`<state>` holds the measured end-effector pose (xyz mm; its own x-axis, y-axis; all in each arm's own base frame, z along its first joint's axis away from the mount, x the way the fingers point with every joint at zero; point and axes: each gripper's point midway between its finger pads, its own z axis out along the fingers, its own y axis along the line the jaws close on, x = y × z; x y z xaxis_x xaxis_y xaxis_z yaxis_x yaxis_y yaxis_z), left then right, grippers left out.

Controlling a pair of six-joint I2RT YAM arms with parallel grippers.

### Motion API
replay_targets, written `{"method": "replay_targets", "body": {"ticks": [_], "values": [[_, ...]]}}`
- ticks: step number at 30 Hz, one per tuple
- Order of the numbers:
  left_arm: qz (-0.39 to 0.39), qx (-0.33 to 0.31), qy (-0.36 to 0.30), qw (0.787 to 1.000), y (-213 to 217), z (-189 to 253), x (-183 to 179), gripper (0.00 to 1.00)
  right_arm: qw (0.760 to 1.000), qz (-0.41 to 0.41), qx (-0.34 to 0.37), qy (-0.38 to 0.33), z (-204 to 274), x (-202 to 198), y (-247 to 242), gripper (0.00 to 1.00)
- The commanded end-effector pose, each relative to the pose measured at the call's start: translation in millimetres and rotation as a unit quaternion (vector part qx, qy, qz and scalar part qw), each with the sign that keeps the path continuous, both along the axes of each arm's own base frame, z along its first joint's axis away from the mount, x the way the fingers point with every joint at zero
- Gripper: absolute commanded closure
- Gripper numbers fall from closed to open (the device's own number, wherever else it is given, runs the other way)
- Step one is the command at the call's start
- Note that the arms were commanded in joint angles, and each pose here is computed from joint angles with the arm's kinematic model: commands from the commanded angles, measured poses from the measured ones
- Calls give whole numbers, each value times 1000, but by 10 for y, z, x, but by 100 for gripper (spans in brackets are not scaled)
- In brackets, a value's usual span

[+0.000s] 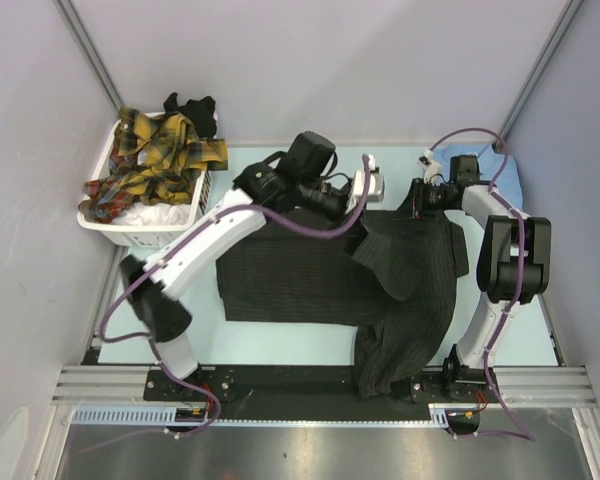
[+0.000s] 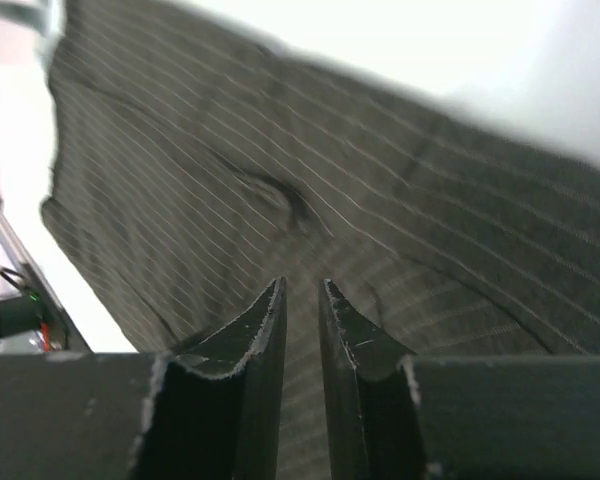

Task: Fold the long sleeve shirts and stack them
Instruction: Fold the shirt

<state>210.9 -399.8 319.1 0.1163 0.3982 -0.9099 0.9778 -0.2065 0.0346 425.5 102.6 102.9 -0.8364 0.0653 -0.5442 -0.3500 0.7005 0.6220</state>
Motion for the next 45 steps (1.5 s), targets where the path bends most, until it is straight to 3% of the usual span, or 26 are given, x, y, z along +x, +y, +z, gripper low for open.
{"method": "replay_targets", "body": {"ticks": [1, 3, 6, 8, 11, 15, 18, 20, 24, 30, 31, 34, 38, 42, 45], "values": [[135, 74, 188, 970, 225, -470, 576, 100, 999, 22, -46, -12, -88, -4, -180, 77], [187, 95, 239, 948, 358, -755, 898, 100, 998, 21, -52, 0, -135, -36, -239, 78], [272, 115, 324, 899, 631, -1142, 1271, 100, 998, 29, -61, 12, -190, -57, -282, 79], [328, 112, 339, 874, 845, -1296, 1534, 100, 997, 32, -68, 13, -208, -62, -321, 80], [389, 129, 355, 840, 1180, -1561, 1746, 94, 996, 40, -78, 17, -246, -99, -341, 80], [432, 144, 394, 799, 1547, -1864, 1767, 91, 995, 51, -88, 22, -281, -155, -349, 80], [433, 137, 402, 795, 1689, -1987, 1728, 91, 994, 55, -96, 25, -333, -165, -371, 80], [437, 124, 368, 811, 1755, -1963, 1774, 91, 993, 56, -100, 27, -356, -161, -384, 79], [461, 120, 338, 812, 1952, -2132, 1727, 93, 992, 58, -103, 35, -394, -161, -404, 79], [447, 96, 281, 844, 2096, -2114, 1693, 98, 991, 65, -111, 33, -372, -175, -423, 78], [441, 77, 249, 859, 2090, -1957, 1717, 99, 991, 66, -112, 33, -371, -177, -426, 78], [441, 59, 209, 871, 2121, -1839, 1681, 100, 989, 70, -123, 38, -416, -197, -458, 78], [484, 92, 217, 843, 2332, -2091, 1692, 100, 988, 74, -129, 44, -461, -216, -479, 78], [549, 101, 232, 796, 2656, -2310, 1840, 100, 987, 80, -135, 40, -448, -220, -494, 78], [568, 111, 234, 781, 2819, -2422, 1905, 100, 986, 82, -138, 39, -448, -216, -503, 78]]}}
